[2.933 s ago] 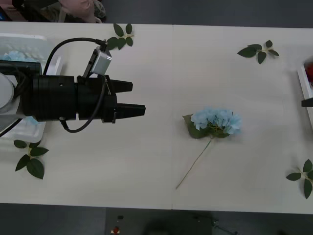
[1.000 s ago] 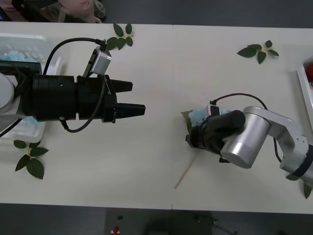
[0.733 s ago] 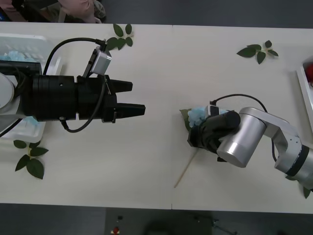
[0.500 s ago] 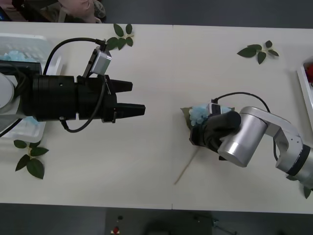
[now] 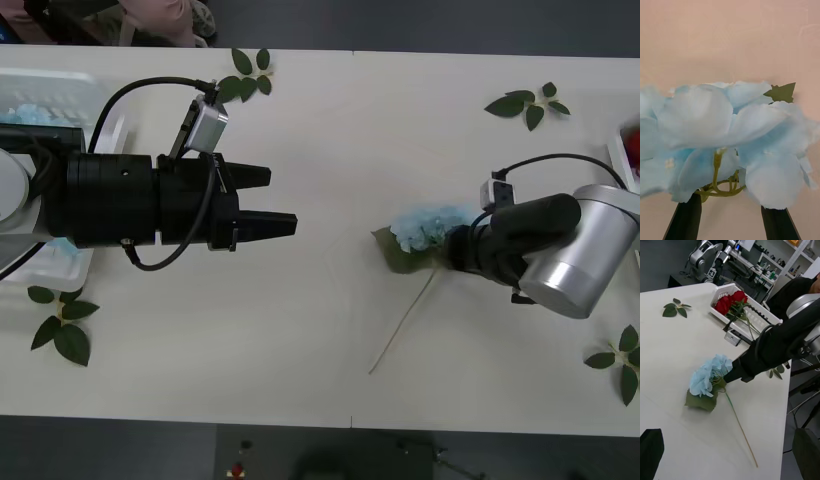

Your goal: Put the red flowers into the right box and the blue flowers into the left box

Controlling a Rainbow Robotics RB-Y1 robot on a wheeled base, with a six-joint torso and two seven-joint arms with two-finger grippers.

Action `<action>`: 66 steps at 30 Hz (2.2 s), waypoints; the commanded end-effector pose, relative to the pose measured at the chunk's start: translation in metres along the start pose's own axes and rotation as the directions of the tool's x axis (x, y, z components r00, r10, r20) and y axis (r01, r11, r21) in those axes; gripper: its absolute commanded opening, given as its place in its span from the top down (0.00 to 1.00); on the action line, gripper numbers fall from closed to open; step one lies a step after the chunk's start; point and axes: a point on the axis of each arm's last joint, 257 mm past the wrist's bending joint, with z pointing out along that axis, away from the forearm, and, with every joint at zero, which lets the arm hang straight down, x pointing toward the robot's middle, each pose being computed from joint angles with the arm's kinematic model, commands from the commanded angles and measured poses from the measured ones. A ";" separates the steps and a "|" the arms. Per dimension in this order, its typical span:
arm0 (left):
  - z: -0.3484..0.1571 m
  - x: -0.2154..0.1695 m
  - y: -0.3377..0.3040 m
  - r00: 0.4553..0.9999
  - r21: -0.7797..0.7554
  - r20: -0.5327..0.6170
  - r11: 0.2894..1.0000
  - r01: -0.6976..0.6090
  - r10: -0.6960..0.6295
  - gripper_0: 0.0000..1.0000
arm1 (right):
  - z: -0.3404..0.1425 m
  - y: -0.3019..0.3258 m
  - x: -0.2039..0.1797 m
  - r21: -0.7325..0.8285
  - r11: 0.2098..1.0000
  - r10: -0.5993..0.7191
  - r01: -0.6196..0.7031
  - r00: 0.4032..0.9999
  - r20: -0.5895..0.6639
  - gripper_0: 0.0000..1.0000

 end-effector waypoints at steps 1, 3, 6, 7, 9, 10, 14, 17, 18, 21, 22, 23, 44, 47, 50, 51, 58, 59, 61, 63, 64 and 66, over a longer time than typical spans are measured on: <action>0.002 -0.021 -0.003 0.996 0.001 0.037 0.997 -0.081 0.081 0.00 | -0.001 0.006 -0.009 -0.006 1.000 0.002 -0.002 1.000 0.016 0.54; 0.002 -0.021 -0.003 0.996 0.001 0.037 0.997 -0.081 0.081 0.00 | 0.000 0.006 -0.009 -0.005 1.000 -0.006 0.006 1.000 0.015 0.54; 0.002 -0.021 -0.003 0.996 0.001 0.037 0.997 -0.081 0.081 0.00 | 0.000 0.010 -0.007 -0.014 1.000 -0.022 0.022 1.000 0.013 0.54; 0.002 -0.021 -0.003 0.996 0.001 0.037 0.997 -0.081 0.081 0.00 | 0.000 0.011 -0.007 -0.018 1.000 -0.024 0.024 1.000 0.014 0.53; 0.002 -0.021 -0.003 0.996 0.001 0.037 0.997 -0.081 0.081 0.00 | 0.000 0.015 -0.006 -0.025 0.999 -0.032 0.032 0.999 0.013 0.54; 0.002 -0.021 -0.003 0.996 0.001 0.037 0.997 -0.081 0.081 0.00 | 0.000 0.016 -0.004 -0.026 0.999 -0.037 0.038 0.999 0.010 0.54; 0.002 -0.021 -0.003 0.996 0.001 0.037 0.997 -0.081 0.081 0.00 | 0.004 0.016 0.010 -0.021 0.997 -0.078 0.078 0.997 -0.014 0.53; 0.002 -0.021 -0.003 0.996 0.001 0.037 0.997 -0.081 0.081 0.00 | 0.006 0.022 0.027 -0.026 0.991 -0.132 0.131 0.991 -0.034 0.49; 0.002 -0.021 -0.003 0.996 0.001 0.037 0.997 -0.081 0.081 0.00 | 0.006 0.023 0.030 -0.029 0.989 -0.146 0.145 0.989 -0.033 0.48; 0.002 -0.021 -0.003 0.996 0.001 0.037 0.997 -0.081 0.081 0.00 | 0.004 0.030 0.034 -0.042 0.988 -0.150 0.149 0.988 -0.036 0.48; 0.002 -0.021 -0.003 0.996 0.001 0.037 0.997 -0.081 0.081 0.00 | 0.004 0.031 0.035 -0.045 0.988 -0.152 0.150 0.988 -0.038 0.47; 0.002 -0.021 -0.003 0.996 0.001 0.037 0.997 -0.081 0.081 0.00 | 0.004 0.032 0.036 -0.046 0.988 -0.151 0.149 0.988 -0.040 0.48; 0.002 -0.021 -0.003 0.996 0.001 0.037 0.997 -0.081 0.081 0.00 | 0.049 0.045 0.047 -0.034 0.994 -0.108 0.106 0.992 -0.060 1.00; 0.002 -0.021 -0.003 0.996 0.001 0.037 0.997 -0.081 0.081 0.00 | 0.049 0.044 0.045 -0.031 0.994 -0.108 0.107 0.992 -0.057 1.00; 0.002 -0.021 -0.003 0.996 0.001 0.037 0.997 -0.081 0.081 0.00 | 0.048 0.044 0.041 -0.038 0.993 -0.111 0.110 0.992 -0.050 1.00; 0.002 -0.021 -0.003 0.996 0.001 0.037 0.997 -0.081 0.081 0.00 | 0.047 0.044 0.039 -0.040 0.993 -0.111 0.109 0.993 -0.047 1.00; 0.002 -0.021 -0.003 0.996 0.001 0.037 0.997 -0.081 0.081 0.00 | 0.008 0.058 -0.002 -0.163 0.983 -0.078 0.082 0.997 0.027 1.00; 0.002 -0.021 -0.003 0.996 0.001 0.037 0.997 -0.081 0.081 0.00 | -0.004 0.065 -0.012 -0.205 0.976 -0.065 0.073 0.997 0.045 1.00; 0.002 -0.021 -0.003 0.996 0.001 0.037 0.997 -0.081 0.081 0.00 | -0.026 0.083 -0.031 -0.285 0.956 -0.047 0.069 0.995 0.084 1.00; 0.002 -0.021 -0.003 0.996 0.001 0.037 0.997 -0.081 0.081 0.00 | -0.056 0.114 -0.056 -0.412 0.910 0.007 0.047 0.992 0.128 1.00; 0.002 -0.021 -0.003 0.996 0.001 0.037 0.997 -0.081 0.081 0.00 | -0.064 0.122 -0.063 -0.443 0.896 0.022 0.043 0.990 0.139 1.00; 0.002 -0.021 -0.003 0.996 0.001 0.037 0.997 -0.081 0.081 0.00 | -0.089 0.141 -0.084 -0.523 0.851 0.065 0.037 0.982 0.175 1.00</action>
